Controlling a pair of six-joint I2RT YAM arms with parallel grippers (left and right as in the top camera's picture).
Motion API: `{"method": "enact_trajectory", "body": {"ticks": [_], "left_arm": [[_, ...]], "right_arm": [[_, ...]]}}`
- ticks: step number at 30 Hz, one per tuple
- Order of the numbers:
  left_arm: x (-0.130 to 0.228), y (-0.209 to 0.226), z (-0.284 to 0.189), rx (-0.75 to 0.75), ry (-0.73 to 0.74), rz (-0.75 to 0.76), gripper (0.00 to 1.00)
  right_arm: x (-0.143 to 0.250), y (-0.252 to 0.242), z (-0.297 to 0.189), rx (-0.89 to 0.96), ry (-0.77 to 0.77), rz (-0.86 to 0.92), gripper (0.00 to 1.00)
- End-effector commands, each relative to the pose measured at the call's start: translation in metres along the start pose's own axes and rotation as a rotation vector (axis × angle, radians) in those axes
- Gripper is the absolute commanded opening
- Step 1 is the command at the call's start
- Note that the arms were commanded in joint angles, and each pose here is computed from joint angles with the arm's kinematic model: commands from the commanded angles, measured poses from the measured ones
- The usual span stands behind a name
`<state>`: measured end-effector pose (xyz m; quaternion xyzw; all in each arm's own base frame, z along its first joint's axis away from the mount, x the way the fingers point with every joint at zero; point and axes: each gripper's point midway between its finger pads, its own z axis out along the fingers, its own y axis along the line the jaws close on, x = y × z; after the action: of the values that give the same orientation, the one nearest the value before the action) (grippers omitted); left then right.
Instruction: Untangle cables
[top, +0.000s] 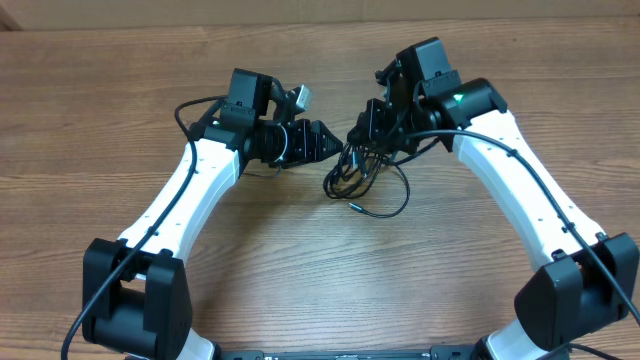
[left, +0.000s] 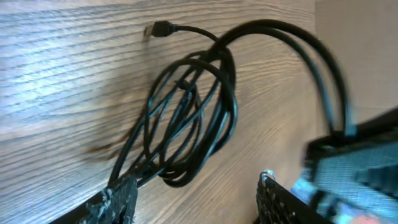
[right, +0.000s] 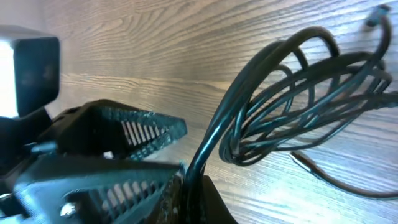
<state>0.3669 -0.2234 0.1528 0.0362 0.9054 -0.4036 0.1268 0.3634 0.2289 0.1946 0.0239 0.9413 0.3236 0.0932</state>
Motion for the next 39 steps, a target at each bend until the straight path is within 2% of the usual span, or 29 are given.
{"method": "enact_trajectory", "body": {"ticks": [1,5,7,9,13,17,21,26,31,35,39], "left_arm": [[-0.005,-0.001,0.002,-0.03,-0.016,0.095,0.62],[-0.004,-0.011,0.004,0.01,-0.01,0.293,0.63],[-0.001,-0.023,0.004,0.074,-0.005,0.395,0.64],[0.0,-0.046,0.0,0.201,-0.015,0.51,0.66],[-0.006,-0.066,-0.006,0.279,-0.059,0.58,0.68],[-0.012,-0.071,-0.007,0.277,-0.088,0.603,0.69],[-0.016,-0.066,-0.007,0.238,-0.103,0.604,0.7],[-0.02,-0.067,-0.01,0.215,-0.122,0.617,0.69],[-0.035,-0.081,-0.04,0.149,-0.216,0.671,0.7],[-0.041,-0.092,-0.067,0.08,-0.296,0.631,0.73],[-0.032,-0.085,-0.072,0.018,-0.277,0.492,0.7]], "right_arm": [[-0.012,0.038,-0.055,-0.084,-0.115,-0.072,0.04],[-0.006,0.067,-0.096,-0.209,-0.141,-0.111,0.04],[-0.004,0.078,-0.114,-0.257,-0.161,-0.131,0.04],[-0.004,0.084,-0.131,-0.282,-0.192,-0.133,0.04],[-0.004,0.083,-0.139,-0.285,-0.207,-0.122,0.04],[0.001,0.088,-0.14,-0.318,-0.182,-0.125,0.04],[0.005,0.105,-0.15,-0.432,-0.156,-0.17,0.04],[0.005,0.124,-0.184,-0.625,-0.156,-0.286,0.04],[0.004,0.132,-0.219,-0.773,-0.152,-0.352,0.04],[-0.011,0.119,-0.226,-0.738,-0.208,-0.301,0.04],[-0.036,0.081,-0.203,-0.517,-0.304,-0.115,0.04]]}}
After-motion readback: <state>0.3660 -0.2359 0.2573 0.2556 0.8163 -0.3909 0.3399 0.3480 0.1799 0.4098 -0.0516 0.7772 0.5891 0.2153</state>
